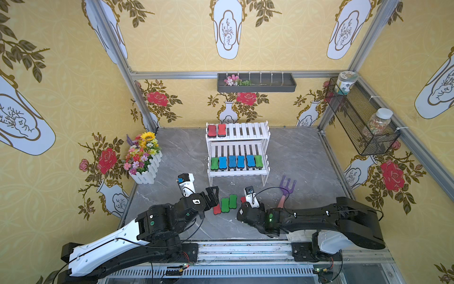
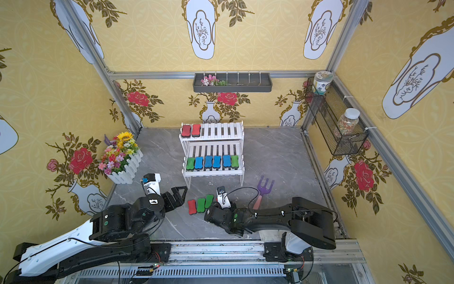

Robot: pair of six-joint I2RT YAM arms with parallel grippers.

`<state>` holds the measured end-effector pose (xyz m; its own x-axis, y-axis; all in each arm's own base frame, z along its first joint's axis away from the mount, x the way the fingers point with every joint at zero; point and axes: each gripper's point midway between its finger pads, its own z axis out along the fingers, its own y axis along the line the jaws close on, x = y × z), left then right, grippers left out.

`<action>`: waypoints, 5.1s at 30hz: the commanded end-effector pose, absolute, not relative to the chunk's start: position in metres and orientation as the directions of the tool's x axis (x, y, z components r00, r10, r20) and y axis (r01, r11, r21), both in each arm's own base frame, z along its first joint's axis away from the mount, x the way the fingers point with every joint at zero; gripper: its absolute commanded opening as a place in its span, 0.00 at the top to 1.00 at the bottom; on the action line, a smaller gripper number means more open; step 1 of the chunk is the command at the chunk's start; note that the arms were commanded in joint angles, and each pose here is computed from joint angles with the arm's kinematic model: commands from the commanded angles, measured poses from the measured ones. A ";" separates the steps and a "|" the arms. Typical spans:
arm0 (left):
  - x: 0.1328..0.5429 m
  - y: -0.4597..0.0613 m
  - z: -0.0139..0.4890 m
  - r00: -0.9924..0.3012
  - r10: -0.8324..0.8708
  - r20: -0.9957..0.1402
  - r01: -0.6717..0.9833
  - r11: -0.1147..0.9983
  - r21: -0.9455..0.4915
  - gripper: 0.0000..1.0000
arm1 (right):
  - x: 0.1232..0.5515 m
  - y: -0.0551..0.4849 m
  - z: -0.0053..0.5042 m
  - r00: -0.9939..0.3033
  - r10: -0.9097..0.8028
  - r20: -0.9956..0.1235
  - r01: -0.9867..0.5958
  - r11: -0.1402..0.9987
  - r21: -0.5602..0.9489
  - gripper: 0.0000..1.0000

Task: Remove the whiteboard erasers from the shelf
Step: Place the whiteboard eraser at the center of the board, then pick up the whiteboard eraser from the shelf.

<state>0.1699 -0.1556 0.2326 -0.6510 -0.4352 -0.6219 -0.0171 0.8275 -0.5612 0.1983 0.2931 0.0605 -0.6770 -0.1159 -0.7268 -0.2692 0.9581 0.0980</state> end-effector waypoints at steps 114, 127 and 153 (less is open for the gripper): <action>0.452 -0.206 0.300 -0.682 0.023 -0.731 0.018 1.000 0.014 0.57 | 0.194 0.217 0.099 -0.690 0.155 -0.707 -0.117 0.940 0.320 0.40; 0.399 -0.243 0.364 -0.598 -0.113 -0.793 0.099 0.972 -0.213 0.63 | 0.211 0.183 0.125 -0.644 0.235 -0.728 -0.007 0.950 0.313 0.39; 0.197 -0.326 0.121 -0.783 -0.147 -0.604 0.068 0.945 -0.319 0.65 | 0.222 0.105 0.200 -0.461 0.367 -0.808 0.160 0.930 0.331 0.38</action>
